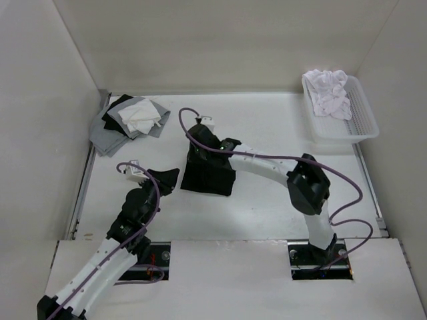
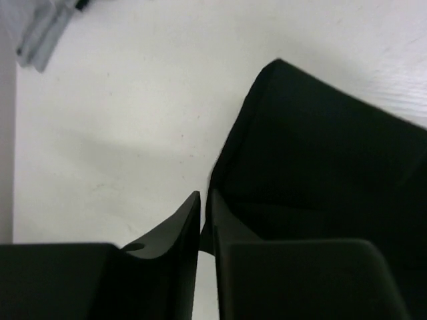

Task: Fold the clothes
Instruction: Fold the tank top

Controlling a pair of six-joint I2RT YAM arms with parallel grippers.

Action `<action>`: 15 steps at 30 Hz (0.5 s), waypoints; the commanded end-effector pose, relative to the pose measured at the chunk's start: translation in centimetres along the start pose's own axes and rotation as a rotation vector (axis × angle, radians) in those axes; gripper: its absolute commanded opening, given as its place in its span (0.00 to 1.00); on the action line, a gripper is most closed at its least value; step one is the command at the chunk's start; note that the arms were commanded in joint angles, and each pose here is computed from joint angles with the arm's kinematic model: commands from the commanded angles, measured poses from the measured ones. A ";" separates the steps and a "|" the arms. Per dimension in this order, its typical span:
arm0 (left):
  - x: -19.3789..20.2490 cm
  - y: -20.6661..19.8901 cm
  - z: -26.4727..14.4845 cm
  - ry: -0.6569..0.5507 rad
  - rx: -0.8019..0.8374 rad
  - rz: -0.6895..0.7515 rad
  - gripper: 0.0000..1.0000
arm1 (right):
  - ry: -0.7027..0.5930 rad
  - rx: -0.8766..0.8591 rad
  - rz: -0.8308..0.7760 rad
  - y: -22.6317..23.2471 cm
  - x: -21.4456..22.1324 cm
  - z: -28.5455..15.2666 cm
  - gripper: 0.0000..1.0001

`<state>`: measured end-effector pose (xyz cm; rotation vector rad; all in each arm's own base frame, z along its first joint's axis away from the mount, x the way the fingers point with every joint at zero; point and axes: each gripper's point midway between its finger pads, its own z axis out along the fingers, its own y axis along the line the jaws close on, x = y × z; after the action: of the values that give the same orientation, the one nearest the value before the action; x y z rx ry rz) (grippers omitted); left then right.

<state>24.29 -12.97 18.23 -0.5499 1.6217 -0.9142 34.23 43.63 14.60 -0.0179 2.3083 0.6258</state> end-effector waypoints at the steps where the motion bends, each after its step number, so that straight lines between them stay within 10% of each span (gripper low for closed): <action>1: 0.8 1.3 -0.3 0.043 -0.030 0.011 0.12 | 0.026 -0.051 0.012 2.6 0.4 0.1 0.22; 8: 1.2 -0.1 1.6 0.066 -0.012 0.003 0.13 | -0.067 -0.173 0.013 2.6 -1.0 -4.4 0.33; 15: 3.8 -2.0 6.4 0.116 -0.012 0.043 0.13 | -0.010 -0.118 0.034 -4.2 1.5 -2.5 0.00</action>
<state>26.50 -16.50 11.52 -0.5183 1.9075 -0.8165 31.30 39.44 14.43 -0.0394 2.2799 0.7328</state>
